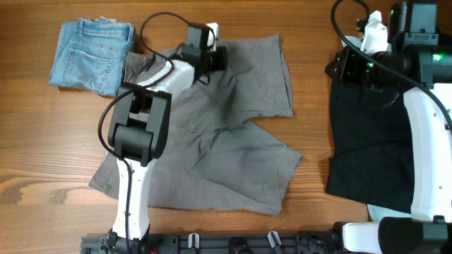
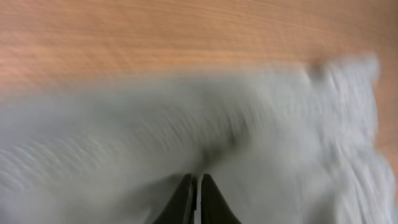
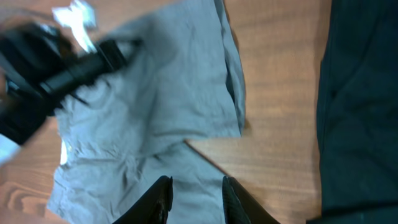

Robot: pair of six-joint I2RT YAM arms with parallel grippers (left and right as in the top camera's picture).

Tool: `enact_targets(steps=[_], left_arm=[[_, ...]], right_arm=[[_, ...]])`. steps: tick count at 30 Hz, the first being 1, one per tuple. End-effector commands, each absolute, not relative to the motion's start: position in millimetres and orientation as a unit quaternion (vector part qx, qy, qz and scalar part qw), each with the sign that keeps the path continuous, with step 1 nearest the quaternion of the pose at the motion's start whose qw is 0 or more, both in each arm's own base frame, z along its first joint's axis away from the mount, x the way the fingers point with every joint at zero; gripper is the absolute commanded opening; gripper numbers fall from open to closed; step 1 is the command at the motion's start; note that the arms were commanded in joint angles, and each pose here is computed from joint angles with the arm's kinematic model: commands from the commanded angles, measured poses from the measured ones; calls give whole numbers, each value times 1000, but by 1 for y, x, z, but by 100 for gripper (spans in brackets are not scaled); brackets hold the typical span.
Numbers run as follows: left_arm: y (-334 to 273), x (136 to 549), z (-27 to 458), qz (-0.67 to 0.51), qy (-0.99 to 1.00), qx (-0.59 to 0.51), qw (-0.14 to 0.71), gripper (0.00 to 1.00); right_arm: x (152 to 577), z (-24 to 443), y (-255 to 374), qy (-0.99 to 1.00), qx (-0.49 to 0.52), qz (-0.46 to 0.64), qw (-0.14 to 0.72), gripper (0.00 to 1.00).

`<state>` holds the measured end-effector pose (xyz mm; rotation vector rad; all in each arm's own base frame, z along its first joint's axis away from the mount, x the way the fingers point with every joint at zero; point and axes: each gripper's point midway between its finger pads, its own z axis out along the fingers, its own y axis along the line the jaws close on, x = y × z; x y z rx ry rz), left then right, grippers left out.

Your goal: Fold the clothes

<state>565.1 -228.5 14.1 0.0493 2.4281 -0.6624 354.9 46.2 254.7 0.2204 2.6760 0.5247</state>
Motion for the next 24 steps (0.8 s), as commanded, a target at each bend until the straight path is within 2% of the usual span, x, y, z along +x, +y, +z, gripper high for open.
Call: enact_targets(steps=[1,5,6,8,11,12,16,21,24], left_arm=[[-218,606,76,-239,903,16,357,8],[-219,584,109,-245,923,61,291,13],[-218,565,113,-242,933,78,253,26],[-215,530,112,-228,950,96,192,36],[-212,488,105,-211,963,119,116,39],[-213,457,98,-202,968,134,58,35],[-226,404,77,-186,964,187,-28,31],[-246,358,45,-173,951,239,-89,42],[-246,340,18,-167,949,241,-113,44]], right_arm=[[346,211,48,970,91,176,139,33],[332,169,60,977,80,176,94,39],[330,156,66,977,75,182,86,43],[325,136,78,975,65,199,76,47],[317,118,82,976,65,200,63,48],[313,108,81,976,74,200,55,49],[314,104,79,976,78,192,60,49],[317,104,78,975,88,192,63,49],[315,103,77,976,89,188,60,49]])
